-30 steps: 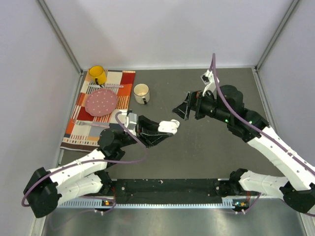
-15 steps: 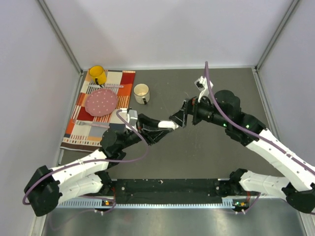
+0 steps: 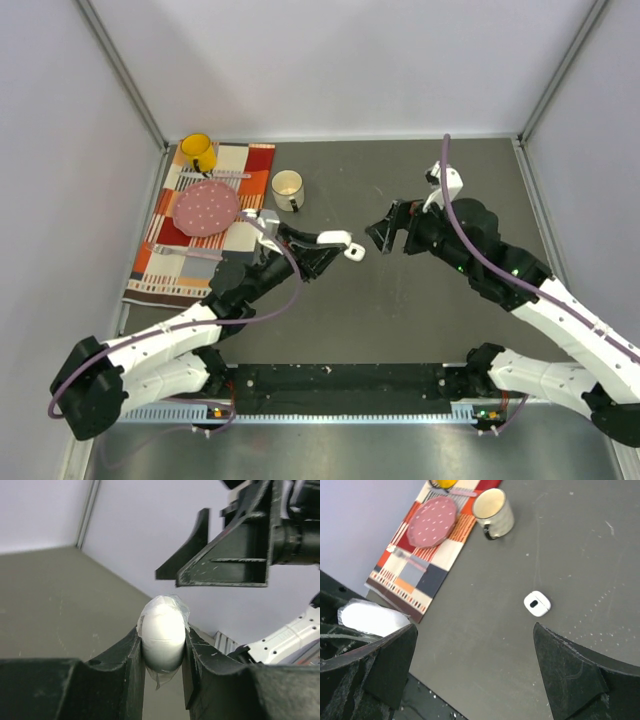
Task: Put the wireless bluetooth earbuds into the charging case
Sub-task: Place the charging case with the earbuds at the center of the board.
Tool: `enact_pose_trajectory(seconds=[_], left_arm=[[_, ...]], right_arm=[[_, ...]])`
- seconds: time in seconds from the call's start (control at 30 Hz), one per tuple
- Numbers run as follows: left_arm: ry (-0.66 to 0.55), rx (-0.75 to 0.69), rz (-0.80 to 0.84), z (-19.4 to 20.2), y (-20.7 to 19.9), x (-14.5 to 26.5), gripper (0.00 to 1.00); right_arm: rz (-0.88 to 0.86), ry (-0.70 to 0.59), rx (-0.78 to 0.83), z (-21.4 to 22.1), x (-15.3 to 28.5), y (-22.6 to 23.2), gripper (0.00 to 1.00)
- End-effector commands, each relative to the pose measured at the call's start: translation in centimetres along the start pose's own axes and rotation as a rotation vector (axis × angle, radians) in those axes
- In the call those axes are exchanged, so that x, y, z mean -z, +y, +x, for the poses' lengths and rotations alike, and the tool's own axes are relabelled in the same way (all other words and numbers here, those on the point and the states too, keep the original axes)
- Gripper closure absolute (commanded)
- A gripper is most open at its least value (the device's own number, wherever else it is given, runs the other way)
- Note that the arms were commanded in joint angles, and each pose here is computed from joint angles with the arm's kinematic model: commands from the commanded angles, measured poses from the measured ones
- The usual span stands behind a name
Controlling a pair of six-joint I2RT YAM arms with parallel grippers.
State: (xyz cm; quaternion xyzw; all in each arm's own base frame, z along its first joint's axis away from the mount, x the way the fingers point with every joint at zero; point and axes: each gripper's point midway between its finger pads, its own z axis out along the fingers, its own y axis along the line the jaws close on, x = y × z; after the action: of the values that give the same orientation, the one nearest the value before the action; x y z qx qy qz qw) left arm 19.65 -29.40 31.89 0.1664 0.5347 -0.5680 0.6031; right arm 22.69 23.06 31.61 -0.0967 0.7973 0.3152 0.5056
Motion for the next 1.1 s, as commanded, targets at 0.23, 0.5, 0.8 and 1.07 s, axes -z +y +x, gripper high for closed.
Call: enact_pose_trajectory(seconds=[0.23,0.5,0.8,1.07], left_arm=[[0.381,0.342,-0.358,10.5,6.9,1.6,1.0],[0.592,0.743,-0.281,18.6,8.3,0.8,1.0],[0.612,0.742,-0.377,20.9,11.2,0.0,0.93],[0.67,0.753,-0.501,22.9,13.2,1.4,0.82]], right_arm=[[0.197,-0.054,-0.207,1.4,1.0,-4.6,0.01],[0.188,-0.015,-0.235,2.4,1.0,-5.3,0.01],[0.205,-0.019,-0.232,2.8,1.7,-6.1,0.01],[0.216,-0.014,-0.227,3.1,1.8,-6.5,0.01]])
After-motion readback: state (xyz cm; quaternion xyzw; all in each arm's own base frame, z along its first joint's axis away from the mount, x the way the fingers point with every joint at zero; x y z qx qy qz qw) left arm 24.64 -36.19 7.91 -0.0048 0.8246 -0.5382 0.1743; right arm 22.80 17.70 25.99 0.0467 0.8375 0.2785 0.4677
